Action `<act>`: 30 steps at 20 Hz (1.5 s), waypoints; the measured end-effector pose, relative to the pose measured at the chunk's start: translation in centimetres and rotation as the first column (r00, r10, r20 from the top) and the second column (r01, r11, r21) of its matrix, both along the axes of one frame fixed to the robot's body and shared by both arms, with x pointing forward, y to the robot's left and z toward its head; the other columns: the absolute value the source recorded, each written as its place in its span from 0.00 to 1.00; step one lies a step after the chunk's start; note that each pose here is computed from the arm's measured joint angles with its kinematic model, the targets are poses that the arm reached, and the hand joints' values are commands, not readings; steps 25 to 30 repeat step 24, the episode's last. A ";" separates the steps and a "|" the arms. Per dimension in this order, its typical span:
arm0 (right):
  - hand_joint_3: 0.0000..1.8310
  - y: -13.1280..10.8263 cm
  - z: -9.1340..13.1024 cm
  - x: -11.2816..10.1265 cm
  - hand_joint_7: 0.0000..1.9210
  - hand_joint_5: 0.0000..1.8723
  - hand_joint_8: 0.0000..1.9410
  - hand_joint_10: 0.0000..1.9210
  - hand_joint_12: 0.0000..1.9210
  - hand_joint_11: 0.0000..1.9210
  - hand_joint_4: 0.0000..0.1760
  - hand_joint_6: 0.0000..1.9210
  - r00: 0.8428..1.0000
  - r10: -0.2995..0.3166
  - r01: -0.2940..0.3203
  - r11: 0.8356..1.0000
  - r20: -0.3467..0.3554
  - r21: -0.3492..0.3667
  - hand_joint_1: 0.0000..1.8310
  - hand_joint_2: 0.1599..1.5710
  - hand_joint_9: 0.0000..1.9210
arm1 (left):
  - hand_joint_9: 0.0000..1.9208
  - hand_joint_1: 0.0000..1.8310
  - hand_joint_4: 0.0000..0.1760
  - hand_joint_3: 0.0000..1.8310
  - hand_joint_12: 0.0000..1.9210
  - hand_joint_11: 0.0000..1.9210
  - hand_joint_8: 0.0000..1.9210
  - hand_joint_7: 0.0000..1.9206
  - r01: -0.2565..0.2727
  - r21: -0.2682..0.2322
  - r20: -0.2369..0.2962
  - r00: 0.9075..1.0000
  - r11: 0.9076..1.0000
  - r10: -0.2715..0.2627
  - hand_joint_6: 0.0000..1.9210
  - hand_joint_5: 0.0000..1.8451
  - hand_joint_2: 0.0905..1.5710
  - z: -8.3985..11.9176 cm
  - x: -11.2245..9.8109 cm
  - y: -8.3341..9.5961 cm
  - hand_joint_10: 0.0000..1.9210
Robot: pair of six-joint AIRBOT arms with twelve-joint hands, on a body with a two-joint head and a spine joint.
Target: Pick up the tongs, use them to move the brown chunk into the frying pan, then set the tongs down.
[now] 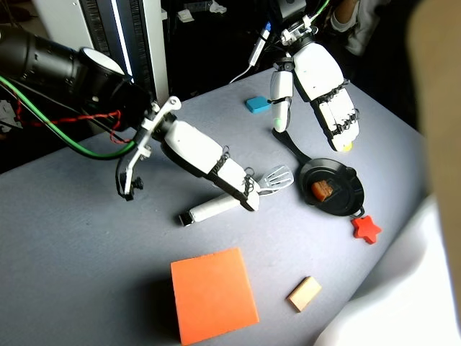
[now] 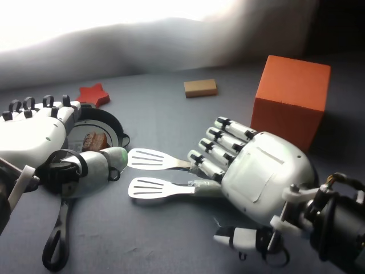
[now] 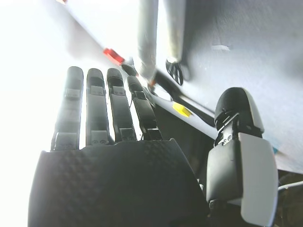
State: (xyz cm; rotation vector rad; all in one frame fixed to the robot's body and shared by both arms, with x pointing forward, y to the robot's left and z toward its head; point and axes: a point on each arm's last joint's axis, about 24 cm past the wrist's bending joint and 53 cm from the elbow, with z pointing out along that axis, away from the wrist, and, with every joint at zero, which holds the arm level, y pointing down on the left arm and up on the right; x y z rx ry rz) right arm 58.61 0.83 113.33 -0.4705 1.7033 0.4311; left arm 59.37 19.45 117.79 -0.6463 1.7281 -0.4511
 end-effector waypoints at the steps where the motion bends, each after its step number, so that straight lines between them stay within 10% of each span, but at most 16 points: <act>1: 0.00 -0.4 0.8 0.5 0.08 0.04 0.01 0.01 0.15 0.00 0.00 0.01 1.000 -0.014 0.014 1.000 0.011 0.004 0.08 0.65 0.06 | 0.02 0.00 0.00 0.00 0.12 0.00 0.00 0.03 -0.001 -0.001 0.000 1.000 1.000 0.001 0.00 0.00 0.78 0.0 0.0 0.0 0.00; 6: 0.00 -2.2 3.4 2.1 0.29 0.25 0.03 0.09 0.62 0.00 0.00 0.06 0.996 -0.094 0.094 0.994 -0.010 0.051 0.09 0.70 0.25 | 0.12 0.00 0.06 0.00 0.32 0.00 0.01 0.14 -0.003 0.001 0.010 1.000 1.000 0.003 0.02 0.12 0.80 0.3 0.1 0.1 0.02; 10: 0.00 -2.1 3.3 -0.1 0.49 0.43 0.24 0.53 0.85 0.10 0.00 0.32 0.994 -0.081 0.085 0.995 -0.073 0.052 0.11 0.74 0.34 | 0.32 0.08 0.00 0.00 0.67 0.00 0.07 0.37 -0.011 0.004 0.014 1.000 1.000 0.011 0.06 0.33 0.83 0.3 0.4 0.4 0.09; 13: 0.00 -2.7 4.0 -1.3 0.52 0.50 0.54 0.75 0.98 0.22 0.00 0.49 0.975 -0.104 0.124 0.988 -0.196 0.095 0.17 0.76 0.40 | 0.23 0.13 0.00 0.00 0.93 0.06 0.65 0.32 -0.014 0.005 0.014 1.000 1.000 0.014 0.47 0.33 0.87 0.3 0.4 0.5 0.73; 16: 0.01 -6.3 4.6 -0.8 0.58 0.50 0.68 0.91 1.00 0.37 0.00 0.60 0.933 -0.204 0.247 0.962 -0.295 0.114 0.16 0.83 0.51 | 0.26 0.18 0.00 0.00 1.00 0.20 0.92 0.31 -0.016 0.005 0.014 1.000 1.000 0.016 0.83 0.32 0.89 0.3 0.4 0.5 0.98; 19: 0.01 -9.5 5.5 -0.8 0.61 0.51 0.75 0.97 1.00 0.45 0.00 0.66 0.896 -0.272 0.333 0.934 -0.352 0.126 0.19 0.88 0.55 | 0.31 0.21 0.00 0.00 1.00 0.24 0.94 0.35 -0.014 0.005 0.015 1.000 1.000 0.014 0.88 0.35 0.88 0.3 0.4 0.5 1.00; 24: 0.02 -11.9 5.2 -2.7 0.63 0.52 0.86 1.00 1.00 0.52 0.00 0.87 0.899 -0.285 0.324 0.944 -0.332 0.067 0.31 0.94 0.59 | 0.39 0.23 0.00 0.01 1.00 0.30 0.88 0.46 -0.022 0.005 0.020 1.000 1.000 0.021 0.89 0.44 0.96 0.5 0.4 0.7 0.99; 30: 0.02 -11.9 5.2 -2.7 0.63 0.52 0.86 1.00 1.00 0.52 0.00 0.87 0.899 -0.285 0.324 0.944 -0.332 0.067 0.31 0.94 0.59 | 0.39 0.23 0.00 0.01 1.00 0.30 0.88 0.46 -0.022 0.005 0.020 1.000 1.000 0.021 0.89 0.44 0.96 0.5 0.4 0.7 0.99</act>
